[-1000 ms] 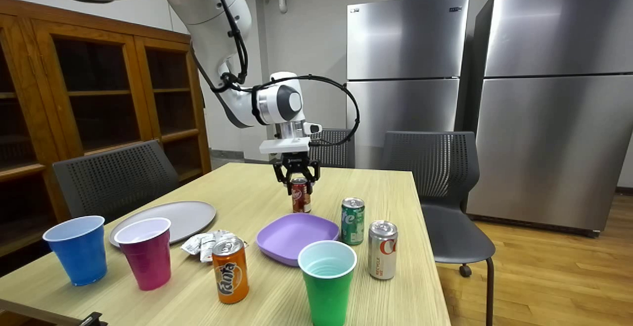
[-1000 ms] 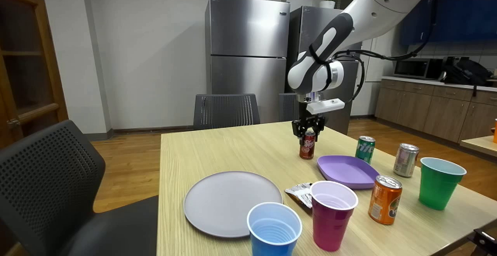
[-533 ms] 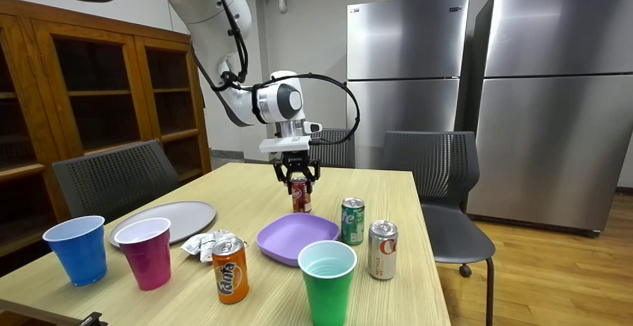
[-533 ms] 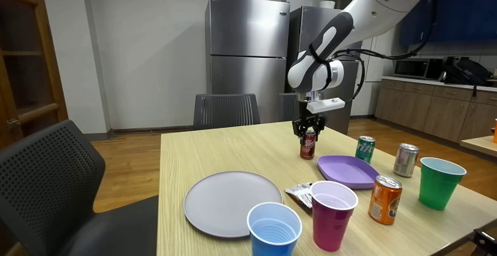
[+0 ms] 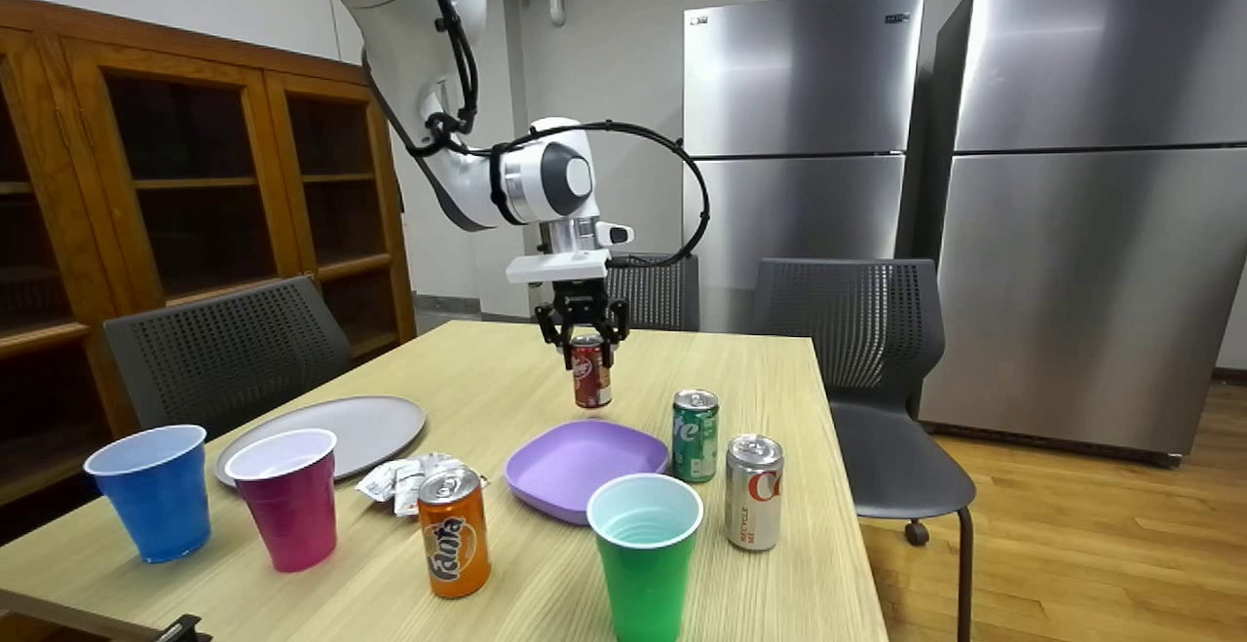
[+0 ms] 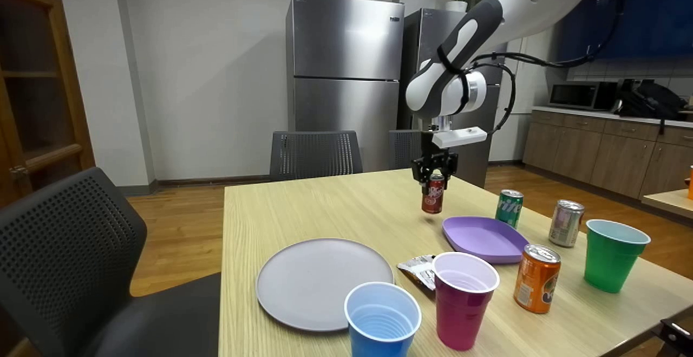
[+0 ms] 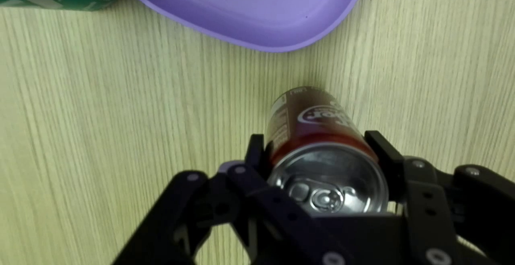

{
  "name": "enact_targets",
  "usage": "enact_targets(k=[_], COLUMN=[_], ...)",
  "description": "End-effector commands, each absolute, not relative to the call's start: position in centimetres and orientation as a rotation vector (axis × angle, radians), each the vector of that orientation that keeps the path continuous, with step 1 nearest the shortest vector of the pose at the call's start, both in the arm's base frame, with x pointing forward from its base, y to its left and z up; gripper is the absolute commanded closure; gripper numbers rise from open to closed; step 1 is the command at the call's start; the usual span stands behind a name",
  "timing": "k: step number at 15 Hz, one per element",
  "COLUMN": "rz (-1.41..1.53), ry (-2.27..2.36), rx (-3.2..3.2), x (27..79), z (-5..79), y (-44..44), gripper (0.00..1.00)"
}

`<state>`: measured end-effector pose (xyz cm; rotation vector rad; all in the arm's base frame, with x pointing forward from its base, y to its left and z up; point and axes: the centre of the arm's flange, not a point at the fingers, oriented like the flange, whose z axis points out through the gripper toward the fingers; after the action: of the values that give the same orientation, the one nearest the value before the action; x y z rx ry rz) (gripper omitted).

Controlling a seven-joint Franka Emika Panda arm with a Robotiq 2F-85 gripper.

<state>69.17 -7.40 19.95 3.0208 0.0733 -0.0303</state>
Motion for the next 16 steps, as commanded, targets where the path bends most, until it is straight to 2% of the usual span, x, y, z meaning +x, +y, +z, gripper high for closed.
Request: enact_targets(k=[1, 8, 16], rz=[-0.046, -0.097, -0.12], ry=[0.034, -0.044, -0.098], rx=[2.996, 2.985, 2.987], x=[65.2, 60.9, 60.3], z=[22.9, 23.0, 20.1], y=[-6.9, -7.4, -7.9], gripper=[0.61, 0.61, 0.61])
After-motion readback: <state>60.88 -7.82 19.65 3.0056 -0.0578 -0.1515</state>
